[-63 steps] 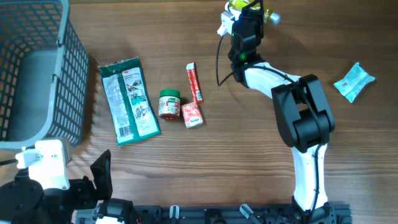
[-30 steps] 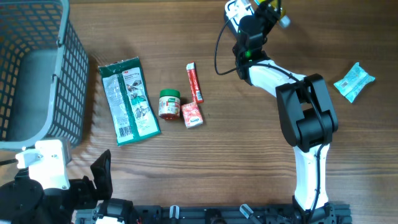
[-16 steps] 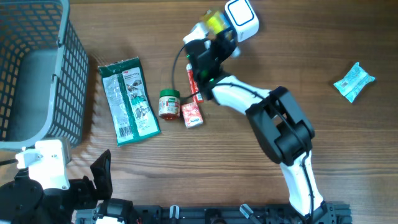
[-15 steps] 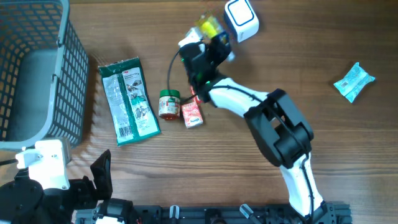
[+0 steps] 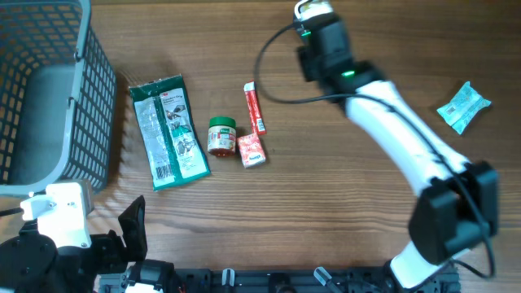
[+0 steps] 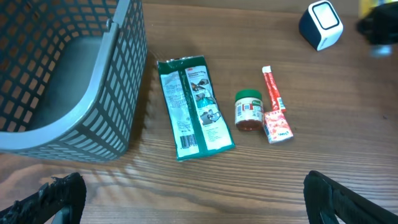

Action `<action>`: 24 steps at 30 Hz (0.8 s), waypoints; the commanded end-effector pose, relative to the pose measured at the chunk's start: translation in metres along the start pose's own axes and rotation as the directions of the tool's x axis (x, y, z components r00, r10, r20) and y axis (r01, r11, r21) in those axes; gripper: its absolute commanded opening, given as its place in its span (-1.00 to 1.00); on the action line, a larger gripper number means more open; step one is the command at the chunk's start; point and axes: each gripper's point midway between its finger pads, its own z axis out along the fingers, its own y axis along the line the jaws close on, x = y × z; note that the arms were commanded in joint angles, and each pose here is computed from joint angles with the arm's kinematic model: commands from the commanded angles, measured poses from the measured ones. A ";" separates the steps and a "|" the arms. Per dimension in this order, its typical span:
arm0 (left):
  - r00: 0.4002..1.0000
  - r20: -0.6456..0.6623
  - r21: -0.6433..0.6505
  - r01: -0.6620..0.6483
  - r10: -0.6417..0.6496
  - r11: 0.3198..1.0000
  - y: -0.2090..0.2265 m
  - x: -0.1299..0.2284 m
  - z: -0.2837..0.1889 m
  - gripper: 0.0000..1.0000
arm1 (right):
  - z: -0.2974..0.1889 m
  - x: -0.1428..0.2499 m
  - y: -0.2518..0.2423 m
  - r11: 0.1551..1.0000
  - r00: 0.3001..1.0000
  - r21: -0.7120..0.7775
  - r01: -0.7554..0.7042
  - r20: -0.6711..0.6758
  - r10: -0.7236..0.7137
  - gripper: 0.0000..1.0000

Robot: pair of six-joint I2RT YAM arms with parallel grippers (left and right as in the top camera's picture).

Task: Scan the item barcode
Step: 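Carry the yellow bottle to the right and set it down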

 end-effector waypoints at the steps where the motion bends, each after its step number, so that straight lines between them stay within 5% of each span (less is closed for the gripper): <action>1: 1.000 0.003 0.003 -0.009 0.009 1.000 0.000 -0.001 0.000 1.00 | -0.020 -0.001 -0.034 0.975 0.984 -0.131 -0.179 -0.031 0.176 -0.91; 9: 1.000 0.003 0.003 -0.009 0.009 1.000 -0.001 -0.001 0.000 1.00 | -0.020 0.099 -0.161 0.866 0.824 0.029 -0.500 -0.294 0.485 -0.92; 24: 1.000 0.003 0.003 -0.009 0.009 1.000 0.000 -0.001 0.000 1.00 | -0.018 0.246 -0.300 0.609 0.534 0.414 -0.676 -0.294 0.793 -0.91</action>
